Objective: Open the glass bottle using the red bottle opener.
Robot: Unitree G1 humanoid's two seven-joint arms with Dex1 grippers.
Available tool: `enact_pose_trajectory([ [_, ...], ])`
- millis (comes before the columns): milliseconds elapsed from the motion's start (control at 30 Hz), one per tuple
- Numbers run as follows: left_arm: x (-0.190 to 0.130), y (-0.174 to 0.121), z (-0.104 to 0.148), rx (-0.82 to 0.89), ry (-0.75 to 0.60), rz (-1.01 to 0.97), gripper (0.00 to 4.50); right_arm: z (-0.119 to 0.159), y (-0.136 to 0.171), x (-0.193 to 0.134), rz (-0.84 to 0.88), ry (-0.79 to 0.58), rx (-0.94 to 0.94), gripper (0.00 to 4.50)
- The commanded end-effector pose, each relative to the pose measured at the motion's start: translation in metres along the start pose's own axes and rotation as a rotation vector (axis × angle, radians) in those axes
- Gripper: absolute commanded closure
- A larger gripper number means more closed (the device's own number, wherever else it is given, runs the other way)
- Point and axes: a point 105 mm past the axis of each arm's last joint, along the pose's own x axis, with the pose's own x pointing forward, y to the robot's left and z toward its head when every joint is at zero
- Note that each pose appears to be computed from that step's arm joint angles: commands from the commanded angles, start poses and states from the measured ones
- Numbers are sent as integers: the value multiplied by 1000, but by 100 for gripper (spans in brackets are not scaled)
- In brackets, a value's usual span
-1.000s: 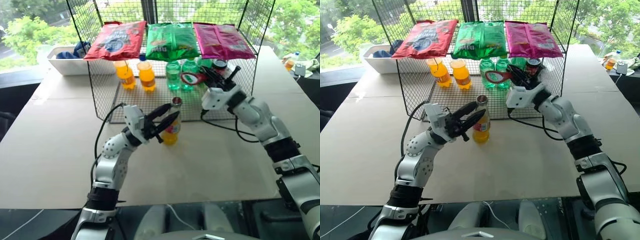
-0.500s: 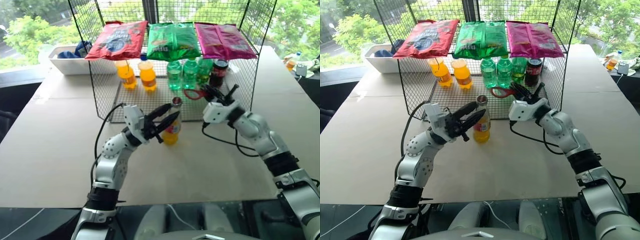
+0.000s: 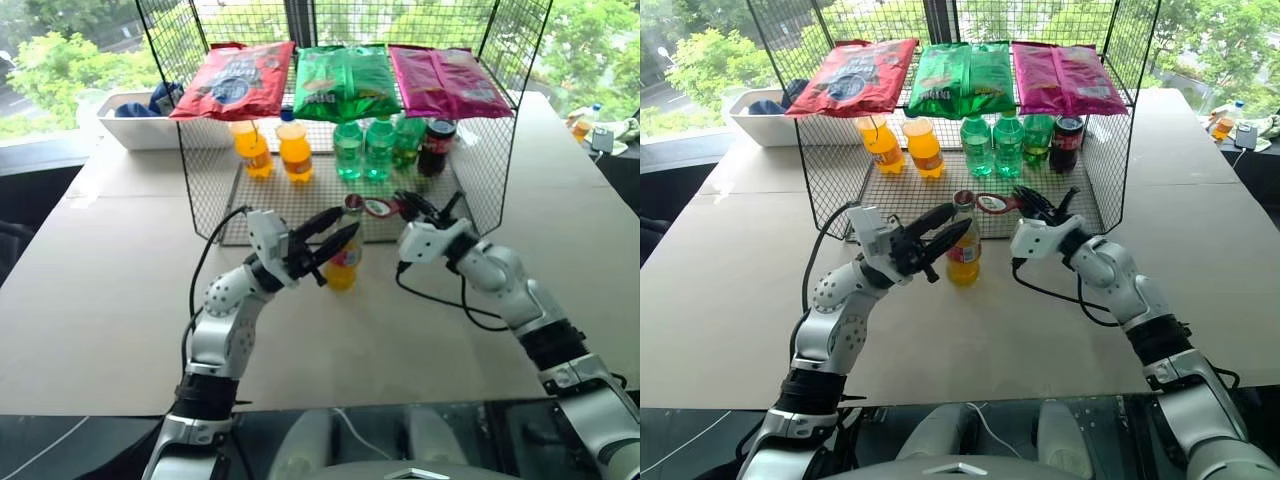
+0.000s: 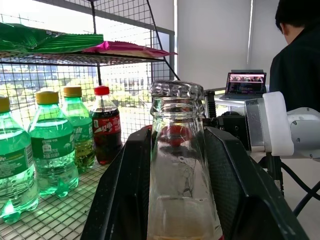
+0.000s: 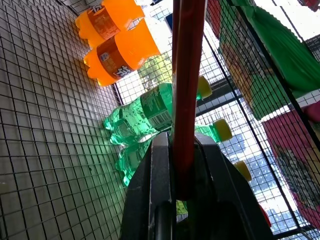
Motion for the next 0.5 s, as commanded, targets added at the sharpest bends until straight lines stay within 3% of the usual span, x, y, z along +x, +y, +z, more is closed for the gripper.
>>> enact_pose_trajectory([
  [33,-6,0,-18,-22,78,8,290,13,-25,3,-87,-46,7,450],
  [500,-6,1,-18,-16,80,-4,290,17,-35,3,-126,-47,4,450],
])
